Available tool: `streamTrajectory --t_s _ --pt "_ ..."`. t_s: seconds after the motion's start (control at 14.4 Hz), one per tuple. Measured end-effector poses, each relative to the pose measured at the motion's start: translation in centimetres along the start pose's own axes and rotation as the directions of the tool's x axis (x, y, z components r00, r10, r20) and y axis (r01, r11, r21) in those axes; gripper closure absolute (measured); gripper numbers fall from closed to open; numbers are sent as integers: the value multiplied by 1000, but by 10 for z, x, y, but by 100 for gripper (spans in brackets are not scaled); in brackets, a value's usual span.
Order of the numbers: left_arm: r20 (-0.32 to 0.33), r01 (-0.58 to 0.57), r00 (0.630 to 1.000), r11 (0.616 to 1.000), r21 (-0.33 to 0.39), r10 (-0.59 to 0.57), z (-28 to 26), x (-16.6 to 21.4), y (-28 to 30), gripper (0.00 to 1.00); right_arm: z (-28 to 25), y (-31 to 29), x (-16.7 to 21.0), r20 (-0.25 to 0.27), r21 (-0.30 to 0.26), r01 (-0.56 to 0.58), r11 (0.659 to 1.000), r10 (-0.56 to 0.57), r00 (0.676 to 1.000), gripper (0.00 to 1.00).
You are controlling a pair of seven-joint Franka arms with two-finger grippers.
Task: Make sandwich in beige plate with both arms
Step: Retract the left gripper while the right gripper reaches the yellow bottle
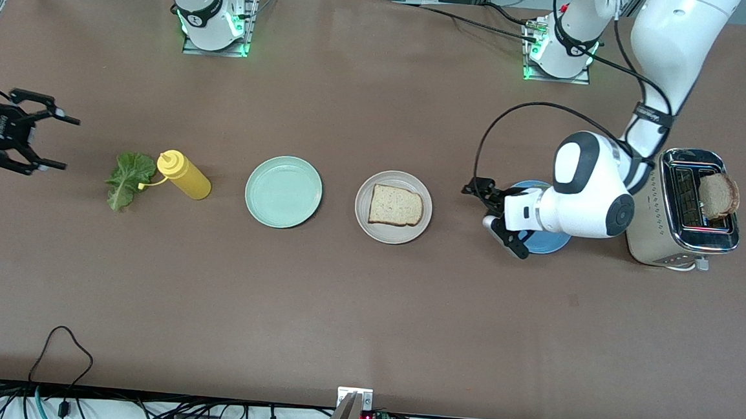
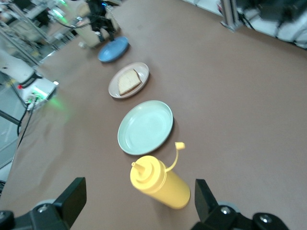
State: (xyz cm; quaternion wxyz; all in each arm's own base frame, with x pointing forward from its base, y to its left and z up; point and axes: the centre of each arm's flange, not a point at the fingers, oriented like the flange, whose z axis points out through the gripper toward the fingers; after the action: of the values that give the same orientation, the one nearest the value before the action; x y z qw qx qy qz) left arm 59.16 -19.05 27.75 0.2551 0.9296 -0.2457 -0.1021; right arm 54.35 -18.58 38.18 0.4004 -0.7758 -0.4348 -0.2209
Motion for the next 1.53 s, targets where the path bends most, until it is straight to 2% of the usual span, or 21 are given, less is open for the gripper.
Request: streamTrajectory --t_s 0.21,0.49,0.62,0.83,1.11,1.39,1.53 --pt "84 -28 996 990 141 16 -40 -13 -29 0 44 23 -60 -122 48 97 994 -91 988 0" --pt "174 -62 985 943 327 4 -111 -23 -53 0 98 45 -119 -263 53 224 973 -203 943 0" --pt "199 -66 980 910 409 -19 -156 -25 -50 0 120 55 -141 -312 28 289 957 -266 912 0" --pt "177 -50 983 864 500 -46 -231 -30 -37 0 151 63 -166 -389 -3 355 935 -328 861 0" --pt "160 -2 982 852 524 -96 -305 -51 -6 0 179 68 -185 -442 -27 397 918 -367 819 0" --pt "78 54 990 820 570 -120 -351 -63 3 0 209 70 -182 -491 -43 429 902 -393 777 0" --pt "33 136 982 806 576 -189 -358 -69 -7 0 226 70 -177 -508 -26 433 901 -385 771 0"
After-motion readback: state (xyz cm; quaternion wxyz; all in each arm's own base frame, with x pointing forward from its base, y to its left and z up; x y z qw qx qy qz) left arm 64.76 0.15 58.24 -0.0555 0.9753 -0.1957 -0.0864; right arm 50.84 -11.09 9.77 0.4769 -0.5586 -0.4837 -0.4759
